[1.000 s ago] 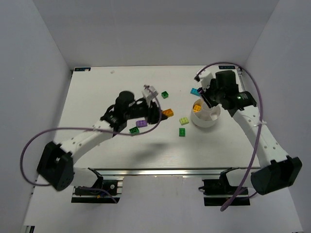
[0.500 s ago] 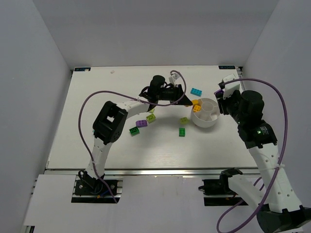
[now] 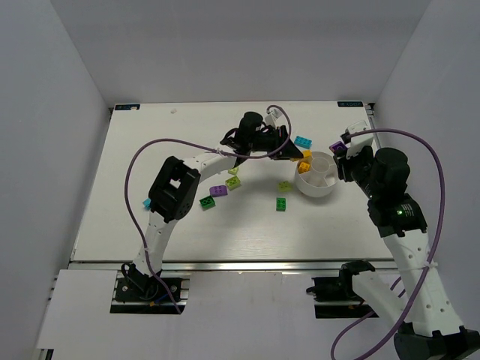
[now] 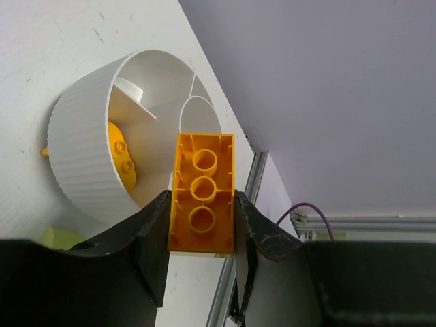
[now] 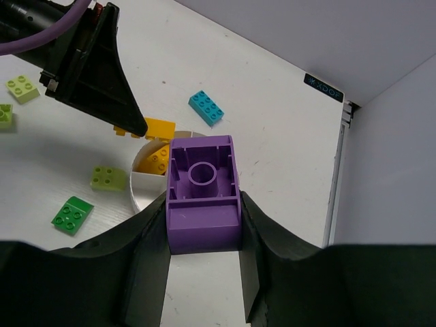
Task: Sort the legos into containers by color
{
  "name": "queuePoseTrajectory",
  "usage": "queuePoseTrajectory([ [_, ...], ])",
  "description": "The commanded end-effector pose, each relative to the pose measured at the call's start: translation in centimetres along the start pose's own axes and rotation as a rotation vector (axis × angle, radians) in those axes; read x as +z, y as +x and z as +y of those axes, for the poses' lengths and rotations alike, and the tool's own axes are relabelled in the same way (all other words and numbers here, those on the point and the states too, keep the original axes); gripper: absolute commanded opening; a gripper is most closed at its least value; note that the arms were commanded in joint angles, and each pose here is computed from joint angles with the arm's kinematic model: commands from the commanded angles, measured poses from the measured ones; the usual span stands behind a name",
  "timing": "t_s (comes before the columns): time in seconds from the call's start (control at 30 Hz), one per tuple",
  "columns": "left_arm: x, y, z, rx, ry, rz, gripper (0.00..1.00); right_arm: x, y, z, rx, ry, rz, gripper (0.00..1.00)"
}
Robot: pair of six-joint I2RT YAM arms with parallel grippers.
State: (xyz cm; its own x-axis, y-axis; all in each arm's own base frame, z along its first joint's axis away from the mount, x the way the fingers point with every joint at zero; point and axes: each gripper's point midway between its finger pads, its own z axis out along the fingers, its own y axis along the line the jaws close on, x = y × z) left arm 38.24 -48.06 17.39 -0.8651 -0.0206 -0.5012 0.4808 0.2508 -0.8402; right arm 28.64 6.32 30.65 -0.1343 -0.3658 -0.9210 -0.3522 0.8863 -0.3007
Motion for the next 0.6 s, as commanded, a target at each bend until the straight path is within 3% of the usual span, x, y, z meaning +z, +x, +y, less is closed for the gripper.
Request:
queuePoseTrajectory([
  [0.0,0.3,-0.8,-1.7,-0.012,-0.021,-0.005,0.04,-0.1,-1.5,-0.4,0.018,0.010,-0.069,0.00],
  [0.57,1.9,-0.6,0.5,-0.076,-0.113,-0.022,0.17,-0.5,-1.2,0.0,0.020,-0.006,-0.079,0.00],
])
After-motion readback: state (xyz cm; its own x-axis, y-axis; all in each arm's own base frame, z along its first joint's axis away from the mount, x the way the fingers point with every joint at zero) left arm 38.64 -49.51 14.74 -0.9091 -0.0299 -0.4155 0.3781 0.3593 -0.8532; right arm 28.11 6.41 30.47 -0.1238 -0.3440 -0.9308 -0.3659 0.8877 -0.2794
